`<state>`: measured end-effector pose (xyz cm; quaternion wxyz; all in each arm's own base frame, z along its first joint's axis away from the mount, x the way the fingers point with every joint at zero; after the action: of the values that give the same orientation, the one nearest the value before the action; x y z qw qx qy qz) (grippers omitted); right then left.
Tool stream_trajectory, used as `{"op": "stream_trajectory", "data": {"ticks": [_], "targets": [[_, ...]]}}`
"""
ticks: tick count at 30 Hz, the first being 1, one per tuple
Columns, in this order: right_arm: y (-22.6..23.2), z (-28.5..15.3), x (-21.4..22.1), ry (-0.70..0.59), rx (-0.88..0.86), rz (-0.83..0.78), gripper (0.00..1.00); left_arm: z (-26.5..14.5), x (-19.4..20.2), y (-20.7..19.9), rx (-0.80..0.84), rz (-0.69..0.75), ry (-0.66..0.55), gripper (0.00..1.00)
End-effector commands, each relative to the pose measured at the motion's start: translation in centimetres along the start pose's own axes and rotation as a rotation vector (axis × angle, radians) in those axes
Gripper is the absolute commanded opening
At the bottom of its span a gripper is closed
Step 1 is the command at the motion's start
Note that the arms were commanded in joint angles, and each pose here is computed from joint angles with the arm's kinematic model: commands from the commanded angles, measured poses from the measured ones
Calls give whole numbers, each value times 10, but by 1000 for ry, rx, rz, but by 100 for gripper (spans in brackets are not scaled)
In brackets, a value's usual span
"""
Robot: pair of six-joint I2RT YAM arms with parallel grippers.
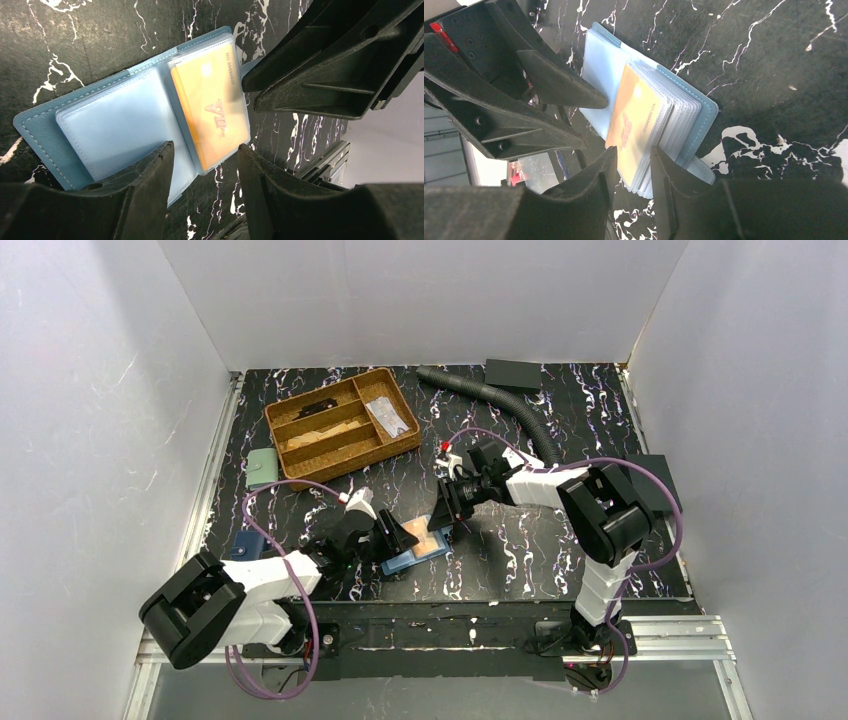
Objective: Take the credit cards out of the card holder
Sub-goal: Remove the credit card from the card holder.
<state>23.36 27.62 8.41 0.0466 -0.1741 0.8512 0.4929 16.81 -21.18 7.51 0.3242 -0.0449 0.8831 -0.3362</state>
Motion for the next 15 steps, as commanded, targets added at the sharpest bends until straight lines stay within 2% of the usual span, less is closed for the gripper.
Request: {"op": "stream_trajectory", "data": {"ticks": [1,6,12,13,15], "targets": [[4,5,-5,17,-12,-23,38,2,5,8,-26,15,1,47],[0,9,-2,42,-12,0,36,5,7,9,-31,19,14,46],[6,13,1,75,-67,7,23,8,11,13,-43,14,33,45],[16,10,6,121,-153,7,22,8,12,13,-42,13,34,45],[9,13,2,83,-93,3,20,8,13,14,-43,13,37,42]]}}
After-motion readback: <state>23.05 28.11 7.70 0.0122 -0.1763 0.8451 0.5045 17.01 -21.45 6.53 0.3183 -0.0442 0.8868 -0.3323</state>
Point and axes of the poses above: each gripper's point midway between its finger pads, its own z axis out along the fingers, its own y axis along the line the jaws close on, x = y × z, the point moved 6 cm from there along -z, back along the fingers, and after that the axes turned 10 degrees about z, right-handed, at the moved point
